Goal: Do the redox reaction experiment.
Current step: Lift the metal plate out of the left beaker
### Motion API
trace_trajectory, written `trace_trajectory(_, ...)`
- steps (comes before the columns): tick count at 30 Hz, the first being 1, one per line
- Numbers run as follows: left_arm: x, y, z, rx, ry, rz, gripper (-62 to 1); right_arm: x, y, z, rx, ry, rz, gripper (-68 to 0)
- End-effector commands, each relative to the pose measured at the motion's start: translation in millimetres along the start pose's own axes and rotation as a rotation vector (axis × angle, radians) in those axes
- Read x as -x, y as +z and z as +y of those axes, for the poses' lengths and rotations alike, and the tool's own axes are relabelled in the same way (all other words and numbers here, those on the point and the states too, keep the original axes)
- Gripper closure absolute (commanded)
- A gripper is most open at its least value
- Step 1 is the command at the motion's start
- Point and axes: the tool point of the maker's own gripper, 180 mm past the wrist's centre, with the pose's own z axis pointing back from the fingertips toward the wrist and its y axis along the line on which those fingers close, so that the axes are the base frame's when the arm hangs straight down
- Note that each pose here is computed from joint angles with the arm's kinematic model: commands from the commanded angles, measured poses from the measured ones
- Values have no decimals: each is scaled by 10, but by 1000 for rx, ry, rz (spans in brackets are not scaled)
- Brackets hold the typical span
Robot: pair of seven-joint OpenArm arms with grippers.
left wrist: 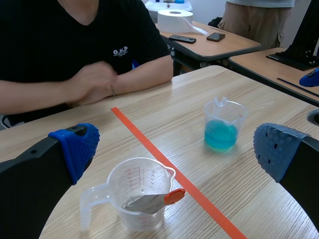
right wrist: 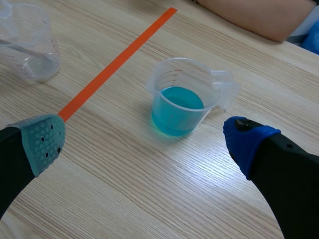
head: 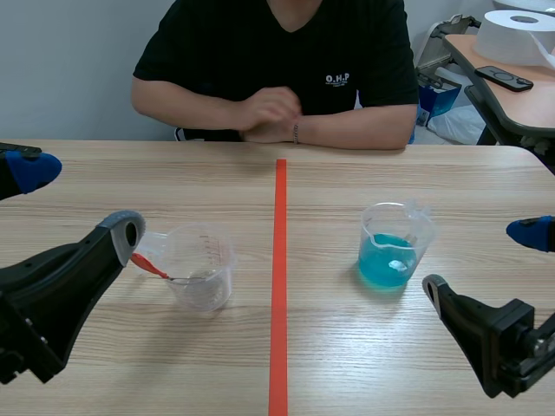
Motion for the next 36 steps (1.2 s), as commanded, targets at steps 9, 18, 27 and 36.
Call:
trace_trajectory(9, -113, -6, 4, -6, 3, -50, -623, -141, -21, -22, 6, 5, -50, -679)
trace_trajectory(18, -113, -8, 4, -5, -2, -50, -623, -112, -22, -22, 7, 4, -33, -679)
trace_trajectory(27, -108, -9, 0, -2, -7, -46, -623, -107, -22, -23, 7, 4, -31, -679)
trace_trajectory(36, -132, -8, 0, -3, -7, -60, -623, -106, -22, -23, 7, 4, -30, -679)
